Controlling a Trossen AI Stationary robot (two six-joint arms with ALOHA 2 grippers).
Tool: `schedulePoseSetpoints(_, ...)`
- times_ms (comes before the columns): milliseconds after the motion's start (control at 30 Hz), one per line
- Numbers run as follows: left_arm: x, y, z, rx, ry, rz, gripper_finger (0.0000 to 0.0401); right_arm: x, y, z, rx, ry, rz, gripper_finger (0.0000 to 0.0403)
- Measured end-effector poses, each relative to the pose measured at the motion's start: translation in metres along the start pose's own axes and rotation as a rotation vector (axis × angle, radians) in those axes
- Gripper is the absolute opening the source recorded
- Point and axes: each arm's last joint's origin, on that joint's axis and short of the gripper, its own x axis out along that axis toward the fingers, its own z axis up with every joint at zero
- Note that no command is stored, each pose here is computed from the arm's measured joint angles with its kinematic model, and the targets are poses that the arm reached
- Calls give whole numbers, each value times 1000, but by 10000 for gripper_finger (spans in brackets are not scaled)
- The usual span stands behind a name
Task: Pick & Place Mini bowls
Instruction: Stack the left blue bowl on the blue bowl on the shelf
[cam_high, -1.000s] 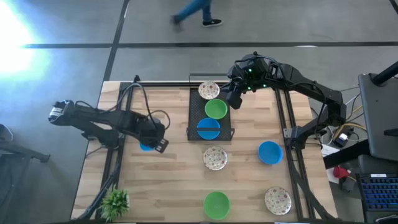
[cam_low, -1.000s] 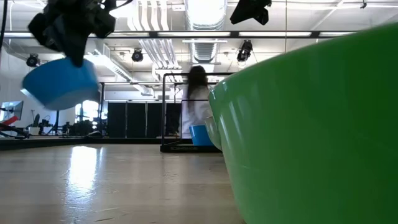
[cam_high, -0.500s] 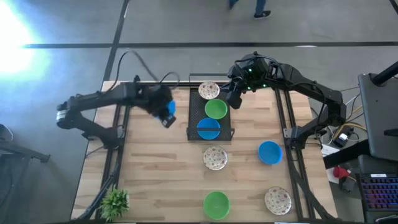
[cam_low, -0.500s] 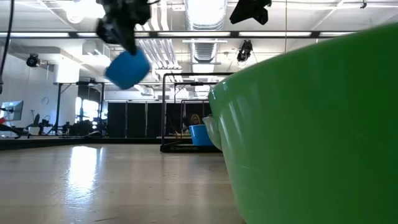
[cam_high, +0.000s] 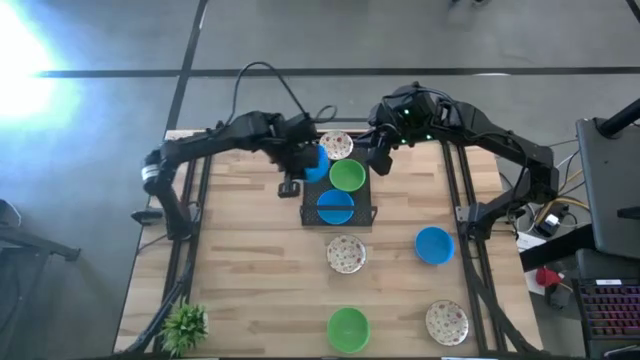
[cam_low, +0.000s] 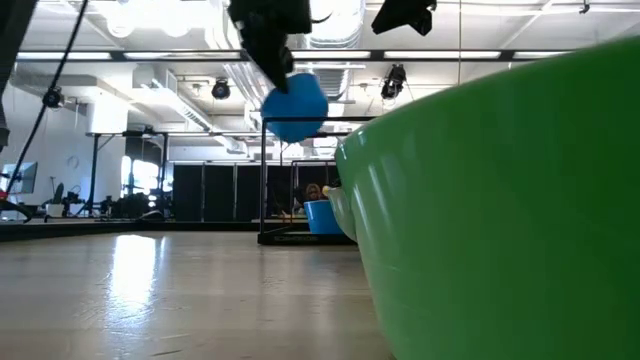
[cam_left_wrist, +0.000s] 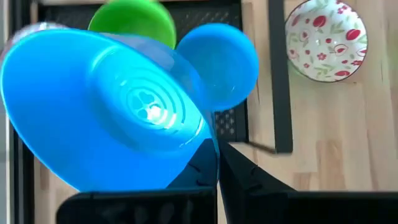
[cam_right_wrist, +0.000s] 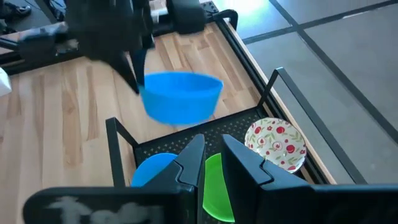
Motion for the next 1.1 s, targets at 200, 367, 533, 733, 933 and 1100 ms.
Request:
schedulePoseSetpoints(200,22,4,21,61,19,-32,0,-5,0,0,-1,-12,0,47)
schedulePoseSetpoints(367,41,2,29,63,32,-123,0,-5,0,0,-2,-14,-1,47)
schedulePoseSetpoints(533,60,-5,35,126,61,-159,0,-5,0,1,-21,-18,-1,47)
schedulePoseSetpoints(733,72,-8,39,242,90,-124,0,-5,0,1,-24,-24,-6,47)
schedulePoseSetpoints(933,74,-8,39,207,84,-151,0,-5,0,2,-20,-33,-6,47)
schedulePoseSetpoints(1100,72,-5,36,317,154,-52,0,-5,0,2,-20,-33,-5,47)
